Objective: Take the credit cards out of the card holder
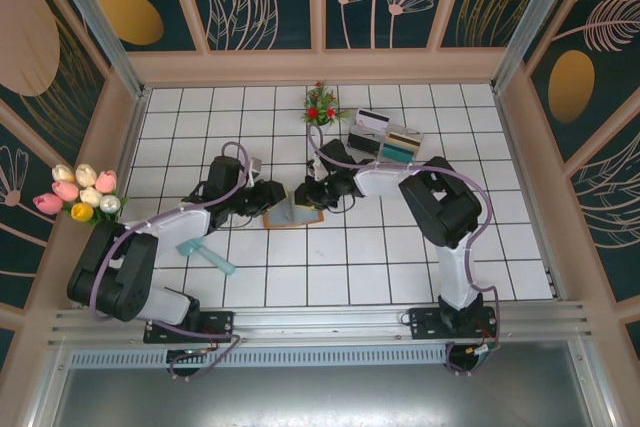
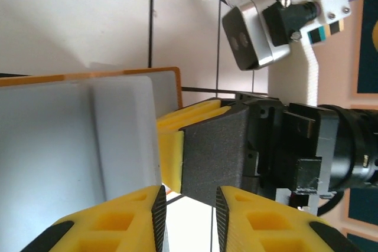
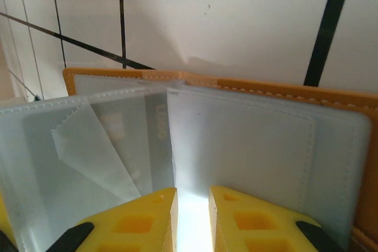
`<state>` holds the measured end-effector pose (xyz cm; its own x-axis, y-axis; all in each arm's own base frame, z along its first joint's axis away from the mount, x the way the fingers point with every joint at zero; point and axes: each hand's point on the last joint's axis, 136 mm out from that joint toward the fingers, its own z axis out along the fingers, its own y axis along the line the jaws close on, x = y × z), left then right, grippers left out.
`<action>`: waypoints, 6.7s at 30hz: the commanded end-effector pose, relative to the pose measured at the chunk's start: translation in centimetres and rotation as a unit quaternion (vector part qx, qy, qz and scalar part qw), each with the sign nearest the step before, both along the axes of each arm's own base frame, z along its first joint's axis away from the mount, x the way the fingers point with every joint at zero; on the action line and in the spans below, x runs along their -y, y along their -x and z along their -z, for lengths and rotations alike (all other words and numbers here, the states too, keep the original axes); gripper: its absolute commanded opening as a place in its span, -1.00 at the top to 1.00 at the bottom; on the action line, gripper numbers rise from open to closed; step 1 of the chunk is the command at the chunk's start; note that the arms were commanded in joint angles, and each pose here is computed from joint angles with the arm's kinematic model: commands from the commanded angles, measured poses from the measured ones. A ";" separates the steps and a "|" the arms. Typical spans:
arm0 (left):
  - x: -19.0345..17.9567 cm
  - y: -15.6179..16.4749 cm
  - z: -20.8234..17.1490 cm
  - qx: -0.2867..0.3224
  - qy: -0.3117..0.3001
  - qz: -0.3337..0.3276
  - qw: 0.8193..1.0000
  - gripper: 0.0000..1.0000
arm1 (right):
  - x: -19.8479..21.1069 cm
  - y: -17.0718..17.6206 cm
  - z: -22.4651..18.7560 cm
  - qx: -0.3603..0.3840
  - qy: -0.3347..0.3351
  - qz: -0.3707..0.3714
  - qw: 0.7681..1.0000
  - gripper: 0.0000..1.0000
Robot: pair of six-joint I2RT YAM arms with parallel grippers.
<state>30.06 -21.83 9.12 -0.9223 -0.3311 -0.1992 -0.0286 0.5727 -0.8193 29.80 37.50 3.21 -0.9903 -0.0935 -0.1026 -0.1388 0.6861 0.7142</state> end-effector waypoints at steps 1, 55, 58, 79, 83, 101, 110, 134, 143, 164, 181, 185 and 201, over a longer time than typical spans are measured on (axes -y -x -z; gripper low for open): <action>0.8 -0.2 -0.6 0.013 0.025 0.019 0.999 0.37 | 0.8 0.8 -0.6 -0.027 -0.015 0.007 0.999 0.51; -6.1 1.5 4.7 -0.056 -0.191 -0.132 0.971 0.43 | 1.6 -0.2 0.1 -0.012 0.042 0.035 0.998 0.18; -6.2 2.3 6.4 -0.079 -0.195 -0.131 0.969 0.48 | 1.1 0.2 0.8 -0.017 0.055 0.025 0.998 0.18; -5.5 2.9 7.8 -0.090 -0.190 -0.101 0.972 0.83 | -3.9 0.2 -0.5 -0.016 0.016 -0.023 0.999 0.18; -5.4 2.8 7.4 -0.085 -0.188 -0.100 0.973 0.84 | -5.4 -0.5 -2.6 -0.003 -0.026 -0.029 0.999 0.18; -1.4 2.1 -0.4 0.020 -0.071 -0.050 0.996 0.80 | -4.3 -0.8 -1.5 -0.033 -0.025 -0.001 0.999 0.19; 0.3 2.2 1.7 -0.013 -0.003 -0.100 0.995 1.00 | -4.0 -0.4 -0.9 -0.041 -0.022 0.002 0.999 0.22; 0.0 2.8 6.9 -0.087 -0.010 -0.141 0.986 1.00 | -4.5 -0.7 -3.2 -0.040 -0.050 0.008 0.998 0.25; -0.9 3.4 7.7 -0.097 -0.037 -0.149 0.983 1.00 | -0.5 -2.2 -4.9 0.009 0.004 0.061 0.998 0.23; -2.6 3.3 6.3 -0.091 -0.083 -0.174 0.977 1.00 | -4.3 -0.3 -3.0 -0.018 -0.019 -0.019 0.999 0.20; -10.0 3.1 1.2 -0.041 -0.156 -0.281 0.946 0.52 | -6.1 0.5 -1.0 -0.049 -0.025 -0.028 0.998 0.25; -7.2 1.9 -1.1 -0.011 -0.103 -0.232 0.967 0.46 | -5.6 -0.5 -3.2 -0.023 -0.038 -0.023 0.999 0.26; 0.8 -0.5 0.7 -0.038 -0.040 -0.093 0.994 0.49 | 3.2 -1.9 -2.3 -0.001 0.024 0.065 0.998 0.45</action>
<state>30.08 -21.32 8.06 -0.8359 -0.5246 -0.1618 -0.2488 0.6247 -0.7401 32.39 34.87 7.43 -0.9919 0.0534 -0.1149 -0.0471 0.6863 0.7257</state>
